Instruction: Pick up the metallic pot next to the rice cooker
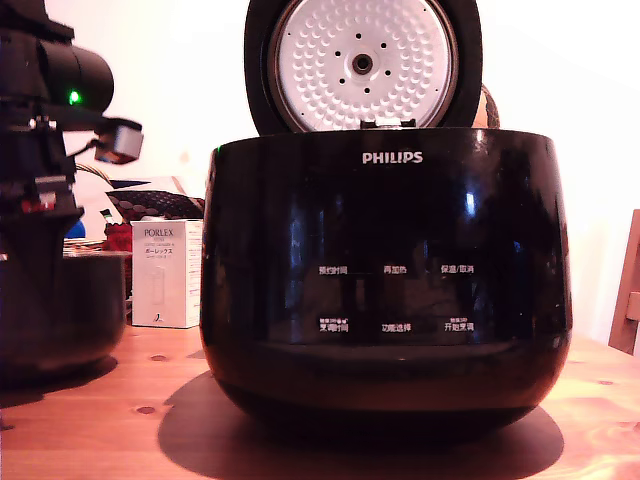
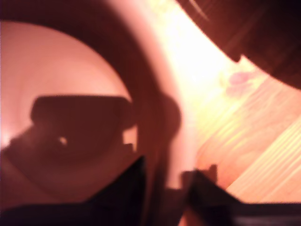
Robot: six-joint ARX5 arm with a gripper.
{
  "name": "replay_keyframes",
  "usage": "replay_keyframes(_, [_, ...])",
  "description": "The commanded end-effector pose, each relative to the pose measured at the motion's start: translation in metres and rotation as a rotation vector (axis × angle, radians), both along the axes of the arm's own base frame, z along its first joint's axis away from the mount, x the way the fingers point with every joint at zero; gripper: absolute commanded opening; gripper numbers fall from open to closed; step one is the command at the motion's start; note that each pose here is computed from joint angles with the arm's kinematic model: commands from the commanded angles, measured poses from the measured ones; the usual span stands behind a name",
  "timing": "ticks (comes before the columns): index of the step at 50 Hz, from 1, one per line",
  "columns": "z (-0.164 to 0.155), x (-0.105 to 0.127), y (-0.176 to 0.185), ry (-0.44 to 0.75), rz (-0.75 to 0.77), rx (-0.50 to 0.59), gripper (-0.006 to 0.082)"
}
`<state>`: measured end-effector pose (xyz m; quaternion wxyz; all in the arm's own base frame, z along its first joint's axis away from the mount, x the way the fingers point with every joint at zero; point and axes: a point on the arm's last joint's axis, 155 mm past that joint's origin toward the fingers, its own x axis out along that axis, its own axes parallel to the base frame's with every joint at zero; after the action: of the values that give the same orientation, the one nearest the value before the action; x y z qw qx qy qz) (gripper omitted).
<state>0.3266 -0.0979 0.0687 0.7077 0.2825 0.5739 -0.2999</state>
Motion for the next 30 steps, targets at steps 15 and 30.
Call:
replay_keyframes(15, [0.042,0.005,-0.002,-0.042,0.066,0.106,-0.0024])
replay_keyframes(30, [0.100,-0.008,-0.012,-0.046,0.142,0.132,-0.0024])
